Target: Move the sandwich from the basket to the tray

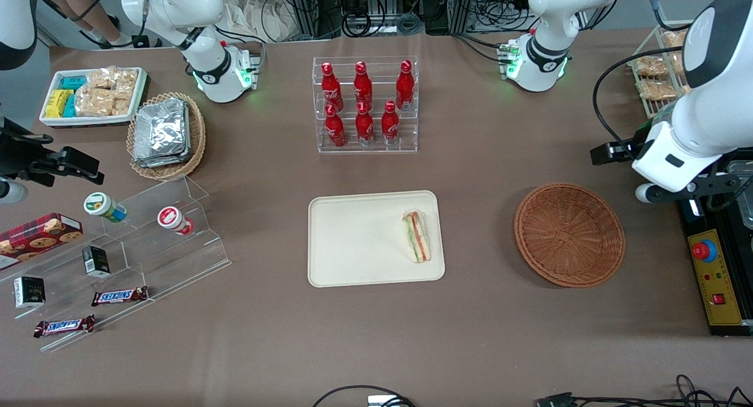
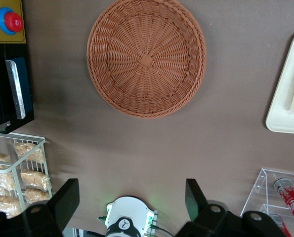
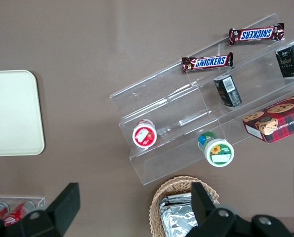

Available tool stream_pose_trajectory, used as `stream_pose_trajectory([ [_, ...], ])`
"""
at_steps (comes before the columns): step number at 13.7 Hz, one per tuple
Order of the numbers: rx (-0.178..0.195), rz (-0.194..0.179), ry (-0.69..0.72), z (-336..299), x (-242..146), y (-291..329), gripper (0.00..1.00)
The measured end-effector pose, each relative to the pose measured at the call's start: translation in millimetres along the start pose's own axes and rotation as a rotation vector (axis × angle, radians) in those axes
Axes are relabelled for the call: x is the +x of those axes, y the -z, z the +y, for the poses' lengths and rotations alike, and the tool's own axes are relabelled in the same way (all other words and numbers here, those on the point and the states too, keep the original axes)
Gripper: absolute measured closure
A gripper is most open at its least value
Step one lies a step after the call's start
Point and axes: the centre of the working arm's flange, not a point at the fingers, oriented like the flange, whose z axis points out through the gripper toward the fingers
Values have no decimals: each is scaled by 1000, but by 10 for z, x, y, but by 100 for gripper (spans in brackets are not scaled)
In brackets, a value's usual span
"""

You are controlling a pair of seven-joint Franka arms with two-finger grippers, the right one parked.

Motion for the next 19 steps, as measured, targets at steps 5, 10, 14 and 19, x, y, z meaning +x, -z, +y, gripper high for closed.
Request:
stream_pose_trajectory([
  [5,-71,46,-16,-487,-150,-25,0],
  [10,-78,100,-50,-446,-313,-40,0],
  [14,-81,141,-83,-377,-286,0,0],
  [19,-83,156,-109,-427,-252,15,0],
])
